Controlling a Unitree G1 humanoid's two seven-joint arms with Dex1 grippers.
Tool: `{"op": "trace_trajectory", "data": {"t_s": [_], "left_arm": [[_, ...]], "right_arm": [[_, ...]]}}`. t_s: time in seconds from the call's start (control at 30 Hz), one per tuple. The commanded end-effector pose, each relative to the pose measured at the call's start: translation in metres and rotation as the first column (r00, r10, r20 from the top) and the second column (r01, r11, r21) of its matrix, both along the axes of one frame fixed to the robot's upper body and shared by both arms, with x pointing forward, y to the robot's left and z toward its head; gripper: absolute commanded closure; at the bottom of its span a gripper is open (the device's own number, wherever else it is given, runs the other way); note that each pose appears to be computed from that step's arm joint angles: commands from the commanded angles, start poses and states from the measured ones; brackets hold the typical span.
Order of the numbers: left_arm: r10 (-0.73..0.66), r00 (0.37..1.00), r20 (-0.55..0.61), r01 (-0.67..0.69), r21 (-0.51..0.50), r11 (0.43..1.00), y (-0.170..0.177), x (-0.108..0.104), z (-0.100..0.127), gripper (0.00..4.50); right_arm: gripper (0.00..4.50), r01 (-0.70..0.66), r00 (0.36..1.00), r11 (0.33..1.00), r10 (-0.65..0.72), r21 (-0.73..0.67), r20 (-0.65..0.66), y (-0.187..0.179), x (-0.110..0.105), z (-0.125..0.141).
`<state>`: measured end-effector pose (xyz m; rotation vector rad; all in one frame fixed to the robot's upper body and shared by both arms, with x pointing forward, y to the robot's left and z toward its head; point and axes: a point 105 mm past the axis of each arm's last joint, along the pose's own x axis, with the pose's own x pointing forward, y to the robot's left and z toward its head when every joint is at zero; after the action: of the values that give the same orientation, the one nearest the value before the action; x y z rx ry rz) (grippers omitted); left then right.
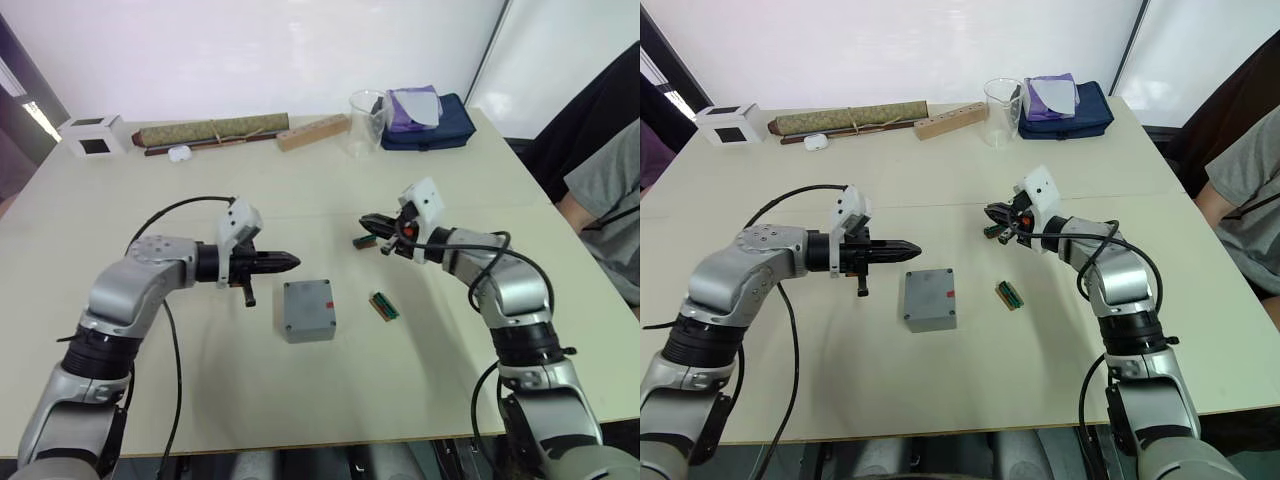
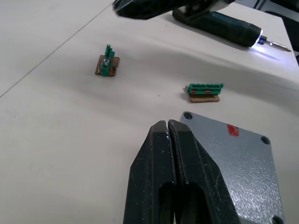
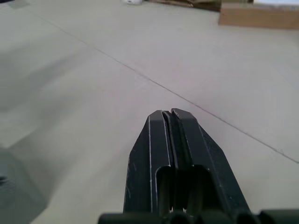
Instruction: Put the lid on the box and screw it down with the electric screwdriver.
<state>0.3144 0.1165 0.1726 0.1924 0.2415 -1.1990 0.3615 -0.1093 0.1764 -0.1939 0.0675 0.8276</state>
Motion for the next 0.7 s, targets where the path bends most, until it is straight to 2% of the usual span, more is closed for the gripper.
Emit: {"op": "trace_trajectory", "data": {"t_s": [0.03, 0.13, 0.33, 0.43, 0.6, 0.7], "left_arm": [[-0.01, 0.999, 0.041, 0.011, -0.017, 1.0, 0.0, -0.002, 0.012, 4.5], [-0.014, 0.999, 0.039, 0.014, -0.019, 1.0, -0.004, -0.002, 0.01, 4.5], [-0.015, 0.999, 0.036, 0.016, -0.017, 1.0, -0.006, -0.002, 0.008, 4.5], [-0.012, 0.999, 0.035, 0.012, -0.013, 1.0, -0.005, -0.001, 0.007, 4.5], [-0.007, 0.999, 0.036, 0.008, -0.011, 1.0, -0.004, -0.001, 0.006, 4.5], [-0.007, 0.999, 0.034, 0.007, -0.008, 1.0, -0.005, -0.002, 0.005, 4.5]], "right_arm": [[4.43, -0.007, 0.999, 1.0, 0.008, -0.017, 0.042, 0.007, -0.002, 0.001], [3.55, -0.009, 1.0, 1.0, 0.009, -0.02, 0.016, 0.011, 0.002, -0.014], [1.13, 0.066, 0.998, 0.997, -0.066, -0.035, 0.003, 0.002, 0.022, -0.031], [0.08, 0.073, 0.997, 0.997, -0.073, -0.035, 0.0, 0.0, 0.027, -0.034], [0.08, 0.073, 0.997, 0.997, -0.073, -0.03, -0.004, 0.0, 0.03, -0.036], [0.72, 0.069, 0.998, 0.997, -0.069, -0.033, -0.001, 0.002, 0.033, -0.037]]}}
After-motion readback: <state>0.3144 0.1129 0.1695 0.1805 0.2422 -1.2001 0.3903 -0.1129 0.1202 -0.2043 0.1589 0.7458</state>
